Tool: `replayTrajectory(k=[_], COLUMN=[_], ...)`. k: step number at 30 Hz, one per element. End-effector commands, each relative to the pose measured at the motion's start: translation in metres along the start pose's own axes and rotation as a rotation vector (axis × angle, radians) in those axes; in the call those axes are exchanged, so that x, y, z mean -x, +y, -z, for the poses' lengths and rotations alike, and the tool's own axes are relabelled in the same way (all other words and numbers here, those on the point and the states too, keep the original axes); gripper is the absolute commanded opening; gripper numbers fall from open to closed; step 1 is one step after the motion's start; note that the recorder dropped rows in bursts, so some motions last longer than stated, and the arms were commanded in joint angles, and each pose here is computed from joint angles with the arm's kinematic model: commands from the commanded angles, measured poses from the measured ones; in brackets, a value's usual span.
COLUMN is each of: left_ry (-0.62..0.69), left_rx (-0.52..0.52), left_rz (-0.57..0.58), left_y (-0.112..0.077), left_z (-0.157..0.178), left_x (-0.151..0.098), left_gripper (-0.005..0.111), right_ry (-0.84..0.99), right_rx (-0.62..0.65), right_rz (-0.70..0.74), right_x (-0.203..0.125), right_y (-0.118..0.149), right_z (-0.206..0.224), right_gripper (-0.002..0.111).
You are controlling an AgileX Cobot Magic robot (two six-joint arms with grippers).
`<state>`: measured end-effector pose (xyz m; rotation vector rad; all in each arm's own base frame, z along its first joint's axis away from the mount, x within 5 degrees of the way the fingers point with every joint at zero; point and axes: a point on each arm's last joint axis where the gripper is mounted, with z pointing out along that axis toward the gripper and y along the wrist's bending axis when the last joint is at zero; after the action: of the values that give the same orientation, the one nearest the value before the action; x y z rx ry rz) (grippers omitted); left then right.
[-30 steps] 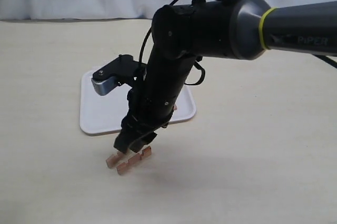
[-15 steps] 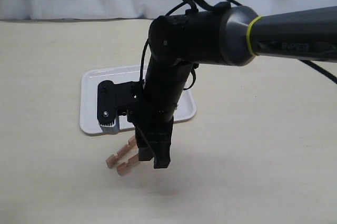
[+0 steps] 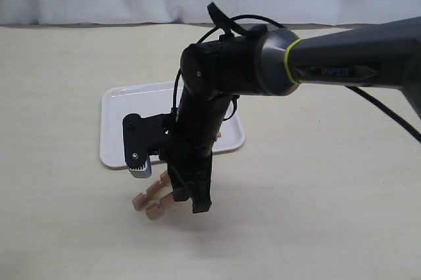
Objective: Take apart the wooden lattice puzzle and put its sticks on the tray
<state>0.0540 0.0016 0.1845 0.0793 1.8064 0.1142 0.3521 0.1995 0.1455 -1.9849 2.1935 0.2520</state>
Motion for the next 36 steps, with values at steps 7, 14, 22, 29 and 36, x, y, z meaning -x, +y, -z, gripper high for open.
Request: replayTrajectory(k=[7,14,22,29,36], left_ry=[-0.015,-0.015,-0.015,-0.015,-0.015], left_rx=[0.006,0.006,0.006,0.006,0.006], left_rz=[0.003,0.003,0.003,0.003,0.003], left_y=[0.0,0.0,0.0,0.0,0.0], left_z=[0.0,0.0,0.0,0.0,0.0], left_x=[0.001,0.001,0.001,0.001,0.001], left_gripper=[0.0,0.0,0.0,0.0,0.0], right_ry=[0.058,0.064,0.092,0.081,0.029], right_rx=[0.067,0.083,0.15,0.15,0.062], right_rz=[0.013,0.006,0.018,0.037,0.032], right_x=[-0.007,-0.008,-0.01,-0.007,-0.001], right_y=[0.002,0.004,0.01,0.017,0.021], right_z=[-0.015,-0.016,-0.014,0.014,0.053], right_gripper=[0.042,0.007,0.004,0.004,0.004])
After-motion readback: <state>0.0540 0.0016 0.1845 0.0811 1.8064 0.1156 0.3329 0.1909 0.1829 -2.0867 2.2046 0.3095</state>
